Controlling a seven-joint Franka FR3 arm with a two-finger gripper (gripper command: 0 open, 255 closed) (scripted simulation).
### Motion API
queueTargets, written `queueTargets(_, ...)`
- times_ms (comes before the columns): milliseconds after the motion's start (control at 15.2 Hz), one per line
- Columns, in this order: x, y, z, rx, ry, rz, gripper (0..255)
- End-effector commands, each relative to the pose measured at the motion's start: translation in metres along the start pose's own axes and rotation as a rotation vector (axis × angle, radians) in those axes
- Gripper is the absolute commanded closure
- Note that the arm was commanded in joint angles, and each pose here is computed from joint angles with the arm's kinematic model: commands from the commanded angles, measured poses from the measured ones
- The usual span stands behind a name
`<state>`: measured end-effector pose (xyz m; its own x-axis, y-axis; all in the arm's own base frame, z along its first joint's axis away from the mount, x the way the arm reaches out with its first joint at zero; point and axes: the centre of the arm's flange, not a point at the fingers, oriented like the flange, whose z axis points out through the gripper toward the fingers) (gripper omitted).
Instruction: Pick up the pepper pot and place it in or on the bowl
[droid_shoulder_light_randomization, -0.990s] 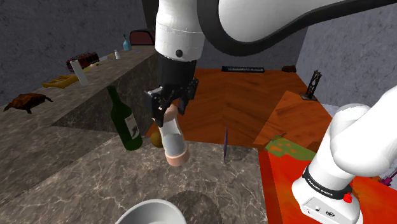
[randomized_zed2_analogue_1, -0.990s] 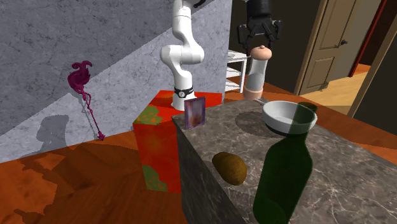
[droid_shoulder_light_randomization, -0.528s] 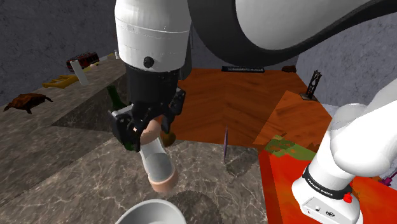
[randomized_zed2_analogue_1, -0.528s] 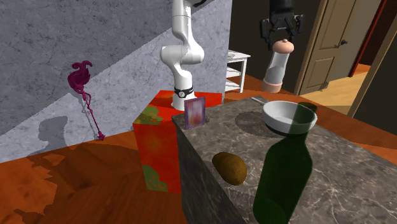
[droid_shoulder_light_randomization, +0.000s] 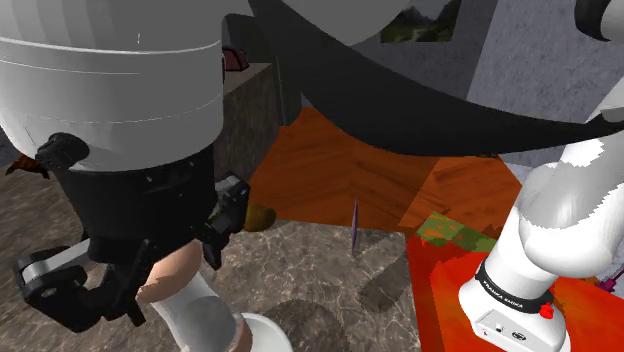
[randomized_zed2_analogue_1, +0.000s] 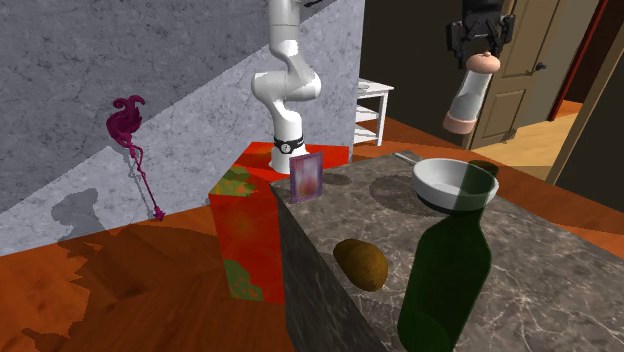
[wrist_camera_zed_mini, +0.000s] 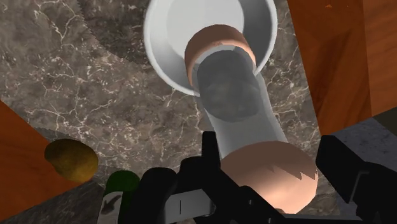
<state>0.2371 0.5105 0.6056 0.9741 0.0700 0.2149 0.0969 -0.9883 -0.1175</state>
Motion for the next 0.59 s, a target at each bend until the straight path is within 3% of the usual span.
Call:
queueTargets(0, -0.006, -0.012, 0.001, 0.001, 0.003, 0.006, 255)
queueTargets(528, -0.015, -0.007, 0.042, 0.001, 0.003, 0.006, 255)
